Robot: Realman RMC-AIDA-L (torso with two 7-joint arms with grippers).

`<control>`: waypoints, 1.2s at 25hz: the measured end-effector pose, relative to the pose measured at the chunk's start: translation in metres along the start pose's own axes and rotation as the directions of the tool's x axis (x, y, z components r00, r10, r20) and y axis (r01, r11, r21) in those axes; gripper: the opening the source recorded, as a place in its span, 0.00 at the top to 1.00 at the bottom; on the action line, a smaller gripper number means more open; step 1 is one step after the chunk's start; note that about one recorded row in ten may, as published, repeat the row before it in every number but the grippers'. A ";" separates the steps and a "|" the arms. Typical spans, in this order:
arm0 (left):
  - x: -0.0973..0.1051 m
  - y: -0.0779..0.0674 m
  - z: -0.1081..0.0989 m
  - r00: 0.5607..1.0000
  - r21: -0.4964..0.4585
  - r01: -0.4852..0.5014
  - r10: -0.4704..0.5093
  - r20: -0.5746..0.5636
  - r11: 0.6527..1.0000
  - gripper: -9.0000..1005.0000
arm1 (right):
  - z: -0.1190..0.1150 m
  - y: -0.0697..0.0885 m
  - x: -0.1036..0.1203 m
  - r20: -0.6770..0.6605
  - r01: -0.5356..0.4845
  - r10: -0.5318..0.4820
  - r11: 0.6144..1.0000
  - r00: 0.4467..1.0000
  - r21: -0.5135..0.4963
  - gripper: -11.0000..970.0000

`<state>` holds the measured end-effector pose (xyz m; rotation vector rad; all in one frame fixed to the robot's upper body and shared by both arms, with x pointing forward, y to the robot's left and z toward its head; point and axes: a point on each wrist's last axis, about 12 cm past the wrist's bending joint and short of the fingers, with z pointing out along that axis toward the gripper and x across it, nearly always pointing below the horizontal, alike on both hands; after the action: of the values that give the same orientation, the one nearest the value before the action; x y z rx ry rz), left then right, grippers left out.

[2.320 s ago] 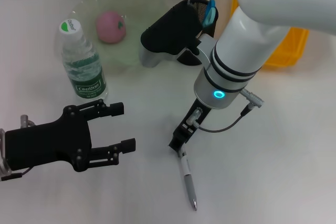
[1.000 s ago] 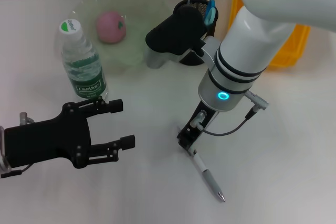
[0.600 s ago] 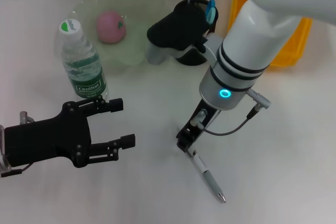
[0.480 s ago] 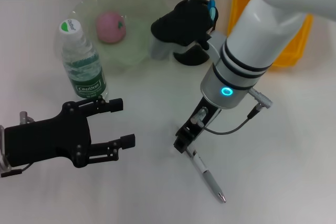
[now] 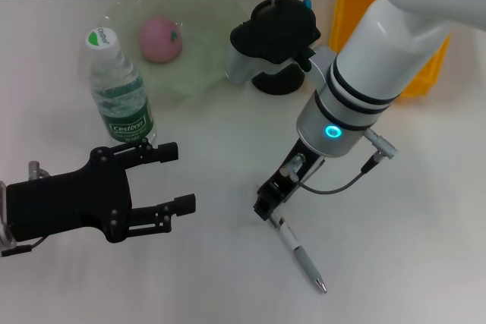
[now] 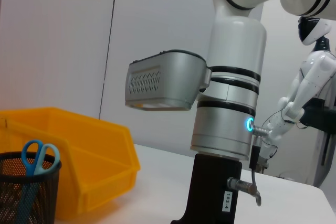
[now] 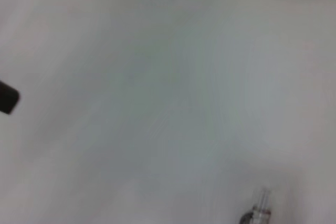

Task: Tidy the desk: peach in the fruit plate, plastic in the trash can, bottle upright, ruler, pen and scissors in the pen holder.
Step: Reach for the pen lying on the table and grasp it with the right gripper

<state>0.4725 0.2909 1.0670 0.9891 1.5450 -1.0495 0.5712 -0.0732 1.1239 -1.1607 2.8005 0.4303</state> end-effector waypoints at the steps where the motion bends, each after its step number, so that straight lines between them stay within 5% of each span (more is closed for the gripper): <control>1: 0.000 0.000 0.000 1.000 0.000 0.000 0.000 0.000 1.000 0.20 | 0.001 -0.001 0.000 -0.002 -0.003 0.003 1.000 1.000 0.001 0.56; 15: -0.001 0.001 0.000 1.000 -0.001 -0.001 0.001 0.000 1.000 0.20 | 0.002 -0.002 0.000 -0.006 -0.012 0.012 1.000 1.000 0.003 0.56; 30: -0.001 0.001 0.000 1.000 -0.001 0.004 -0.004 0.000 1.000 0.20 | 0.005 -0.001 0.001 -0.017 -0.028 0.027 0.999 0.999 -0.021 0.68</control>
<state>0.4734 0.2908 1.0675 0.9855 1.5474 -1.0511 0.5715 -0.0729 1.1188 -1.1368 2.8363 0.4561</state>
